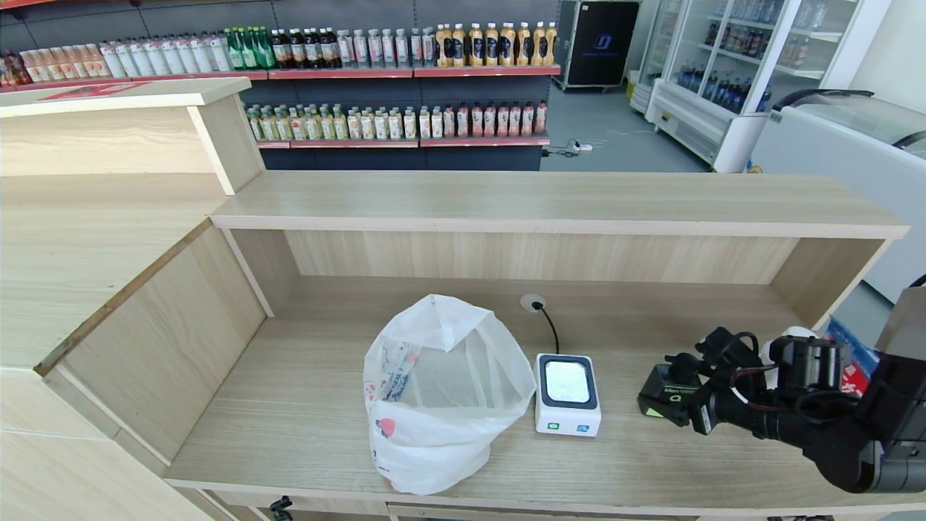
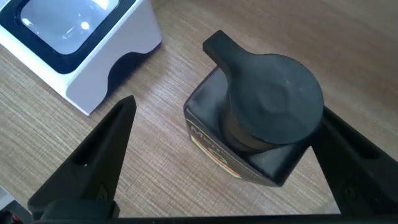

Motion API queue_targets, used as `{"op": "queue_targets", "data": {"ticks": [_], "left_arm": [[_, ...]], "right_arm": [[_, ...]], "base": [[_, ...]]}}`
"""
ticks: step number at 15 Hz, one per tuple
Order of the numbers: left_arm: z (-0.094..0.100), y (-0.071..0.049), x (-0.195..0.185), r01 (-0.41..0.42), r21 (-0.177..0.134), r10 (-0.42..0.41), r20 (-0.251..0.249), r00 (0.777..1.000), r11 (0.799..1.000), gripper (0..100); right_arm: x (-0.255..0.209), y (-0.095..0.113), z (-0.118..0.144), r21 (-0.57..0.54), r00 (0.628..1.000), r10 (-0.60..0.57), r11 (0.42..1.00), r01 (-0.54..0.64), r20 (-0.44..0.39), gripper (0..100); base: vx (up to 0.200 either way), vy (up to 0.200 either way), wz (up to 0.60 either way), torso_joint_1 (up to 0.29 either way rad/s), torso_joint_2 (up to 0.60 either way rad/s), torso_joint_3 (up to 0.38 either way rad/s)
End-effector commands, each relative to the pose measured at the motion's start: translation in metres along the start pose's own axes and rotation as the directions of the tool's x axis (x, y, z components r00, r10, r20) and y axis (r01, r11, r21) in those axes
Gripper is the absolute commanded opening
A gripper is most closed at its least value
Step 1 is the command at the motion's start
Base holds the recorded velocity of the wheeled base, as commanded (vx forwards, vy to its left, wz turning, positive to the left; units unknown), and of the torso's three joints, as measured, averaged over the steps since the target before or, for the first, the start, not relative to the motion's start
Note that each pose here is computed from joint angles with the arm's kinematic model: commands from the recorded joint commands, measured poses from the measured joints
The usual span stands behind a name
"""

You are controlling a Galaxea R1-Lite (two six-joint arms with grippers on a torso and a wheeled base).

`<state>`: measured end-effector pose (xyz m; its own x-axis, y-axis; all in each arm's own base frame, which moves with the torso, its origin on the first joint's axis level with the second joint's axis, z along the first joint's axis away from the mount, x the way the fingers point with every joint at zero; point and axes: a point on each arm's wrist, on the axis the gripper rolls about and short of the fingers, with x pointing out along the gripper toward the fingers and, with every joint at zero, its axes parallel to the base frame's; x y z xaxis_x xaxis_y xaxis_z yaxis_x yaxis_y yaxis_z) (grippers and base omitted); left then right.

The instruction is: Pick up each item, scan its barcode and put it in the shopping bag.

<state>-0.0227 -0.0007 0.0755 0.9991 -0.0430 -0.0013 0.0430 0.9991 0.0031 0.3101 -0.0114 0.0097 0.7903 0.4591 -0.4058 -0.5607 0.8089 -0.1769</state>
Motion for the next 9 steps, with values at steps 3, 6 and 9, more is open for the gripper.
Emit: {"op": "queue_targets", "data": {"ticks": [3, 6, 9], "left_arm": [[0.0, 0.0, 0.0, 0.0, 0.0, 0.0, 0.0, 1.0, 1.0, 100], [0.0, 0.0, 0.0, 0.0, 0.0, 0.0, 0.0, 1.0, 1.0, 100], [0.0, 0.0, 0.0, 0.0, 0.0, 0.0, 0.0, 1.0, 1.0, 100]], "right_arm": [[0.015, 0.007, -0.018, 0.016, 0.998, 0.042, 0.999, -0.041, -0.045, 100], [0.029, 0.006, -0.018, -0.003, 0.998, 0.055, 0.998, -0.055, -0.006, 100], [0.034, 0.005, -0.016, -0.008, 0.997, 0.074, 0.997, -0.074, 0.014, 100]], "base": [[0.0, 0.0, 0.0, 0.0, 0.0, 0.0], [0.0, 0.0, 0.0, 0.0, 0.0, 0.0], [0.0, 0.0, 0.0, 0.0, 0.0, 0.0]]}}
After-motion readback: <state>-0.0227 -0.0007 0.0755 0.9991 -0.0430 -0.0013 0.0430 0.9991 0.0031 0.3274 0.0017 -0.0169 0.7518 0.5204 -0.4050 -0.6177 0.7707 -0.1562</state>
